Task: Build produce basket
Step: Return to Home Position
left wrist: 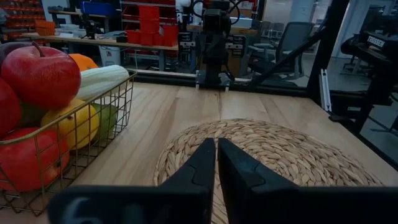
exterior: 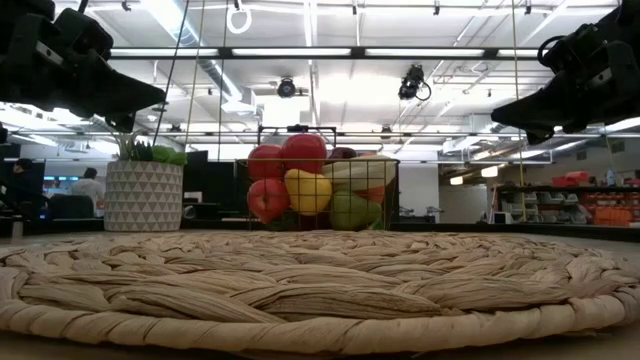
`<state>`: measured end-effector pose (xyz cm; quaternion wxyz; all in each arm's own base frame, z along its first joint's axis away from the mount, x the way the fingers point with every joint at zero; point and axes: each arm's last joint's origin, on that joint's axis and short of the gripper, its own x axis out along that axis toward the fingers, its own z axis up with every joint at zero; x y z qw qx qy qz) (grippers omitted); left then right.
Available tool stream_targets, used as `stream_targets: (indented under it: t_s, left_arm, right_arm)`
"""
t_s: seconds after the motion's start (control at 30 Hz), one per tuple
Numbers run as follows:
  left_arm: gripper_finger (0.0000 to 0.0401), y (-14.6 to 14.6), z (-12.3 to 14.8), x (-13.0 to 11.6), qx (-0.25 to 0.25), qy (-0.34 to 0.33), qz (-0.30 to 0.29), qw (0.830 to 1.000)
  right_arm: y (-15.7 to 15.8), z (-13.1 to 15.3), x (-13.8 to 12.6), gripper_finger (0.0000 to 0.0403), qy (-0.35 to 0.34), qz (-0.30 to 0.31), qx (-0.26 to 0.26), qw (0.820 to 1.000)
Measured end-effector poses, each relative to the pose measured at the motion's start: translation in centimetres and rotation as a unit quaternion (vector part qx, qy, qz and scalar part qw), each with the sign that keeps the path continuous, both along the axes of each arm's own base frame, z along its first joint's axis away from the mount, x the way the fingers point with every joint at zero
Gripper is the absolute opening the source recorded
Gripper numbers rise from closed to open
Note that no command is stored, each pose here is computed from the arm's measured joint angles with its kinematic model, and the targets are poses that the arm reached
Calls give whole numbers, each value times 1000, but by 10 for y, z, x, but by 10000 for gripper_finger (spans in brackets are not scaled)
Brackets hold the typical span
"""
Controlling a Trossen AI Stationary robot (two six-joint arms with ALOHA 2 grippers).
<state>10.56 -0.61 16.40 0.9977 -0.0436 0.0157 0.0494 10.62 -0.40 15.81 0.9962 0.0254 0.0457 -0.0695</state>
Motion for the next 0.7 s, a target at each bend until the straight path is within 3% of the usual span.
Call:
stream_targets:
  t_s: [0.7]
  left_arm:
    - [23,0,0,0,0,0,0,1000]
  right_arm:
    - [0,0,0,45,0,0,0,1000]
